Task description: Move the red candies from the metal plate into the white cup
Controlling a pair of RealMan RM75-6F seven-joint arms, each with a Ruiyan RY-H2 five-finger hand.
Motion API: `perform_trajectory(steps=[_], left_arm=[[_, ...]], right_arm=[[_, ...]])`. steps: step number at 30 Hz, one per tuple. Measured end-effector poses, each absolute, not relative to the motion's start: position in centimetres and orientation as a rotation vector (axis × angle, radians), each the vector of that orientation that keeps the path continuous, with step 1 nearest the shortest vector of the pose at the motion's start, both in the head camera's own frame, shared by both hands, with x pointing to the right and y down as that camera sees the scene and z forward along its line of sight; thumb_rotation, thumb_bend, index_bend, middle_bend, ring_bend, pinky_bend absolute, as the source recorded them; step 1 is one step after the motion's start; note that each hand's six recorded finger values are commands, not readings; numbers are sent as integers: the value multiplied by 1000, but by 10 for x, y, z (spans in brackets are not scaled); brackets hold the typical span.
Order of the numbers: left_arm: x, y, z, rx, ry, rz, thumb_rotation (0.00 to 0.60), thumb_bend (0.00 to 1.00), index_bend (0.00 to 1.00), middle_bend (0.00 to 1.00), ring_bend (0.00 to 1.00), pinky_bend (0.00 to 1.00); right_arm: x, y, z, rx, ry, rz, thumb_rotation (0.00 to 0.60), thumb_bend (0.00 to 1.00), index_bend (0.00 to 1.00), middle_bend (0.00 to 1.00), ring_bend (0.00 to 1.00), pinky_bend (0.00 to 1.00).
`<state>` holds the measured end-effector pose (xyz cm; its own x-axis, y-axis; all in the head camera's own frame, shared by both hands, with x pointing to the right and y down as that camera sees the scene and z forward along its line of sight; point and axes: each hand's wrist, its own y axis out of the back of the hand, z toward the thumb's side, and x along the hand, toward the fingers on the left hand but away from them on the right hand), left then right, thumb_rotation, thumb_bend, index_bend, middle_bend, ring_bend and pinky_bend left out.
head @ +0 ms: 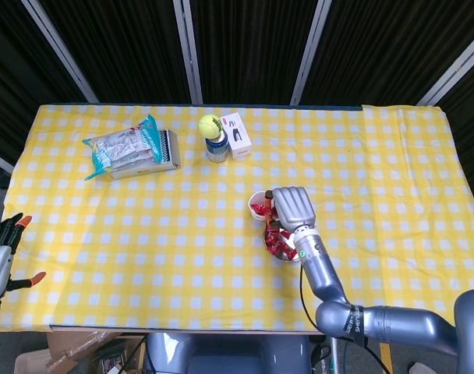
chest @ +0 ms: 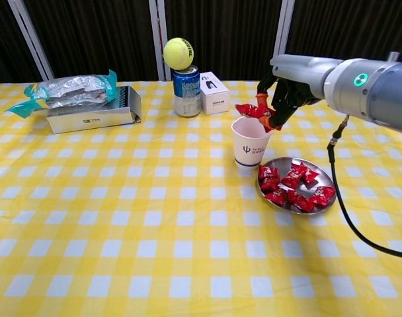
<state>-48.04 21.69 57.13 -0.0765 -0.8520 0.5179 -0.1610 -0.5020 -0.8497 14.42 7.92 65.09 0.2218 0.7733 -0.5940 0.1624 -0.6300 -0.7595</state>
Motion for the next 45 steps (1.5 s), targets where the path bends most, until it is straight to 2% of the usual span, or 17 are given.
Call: perform_trajectory(steps=[10,22,45], left_arm=[[-482,217,572,-1668,1110,-1640,600,39,0,0,0,0],[-484,217,572,-1677,1114,-1651,600,39,0,0,0,0],[-482,218,572,-1675,1107,-1648,600,41,0,0,0,0]], right_arm=[[125,65,667,-1957,-854,1452,600,612,688,877,949,1000],[120,64,684,-1978,-850,1483,600,612,688,877,949,1000],[127,61,680,-2017,-930,1485,600,613,648,877,949,1000]])
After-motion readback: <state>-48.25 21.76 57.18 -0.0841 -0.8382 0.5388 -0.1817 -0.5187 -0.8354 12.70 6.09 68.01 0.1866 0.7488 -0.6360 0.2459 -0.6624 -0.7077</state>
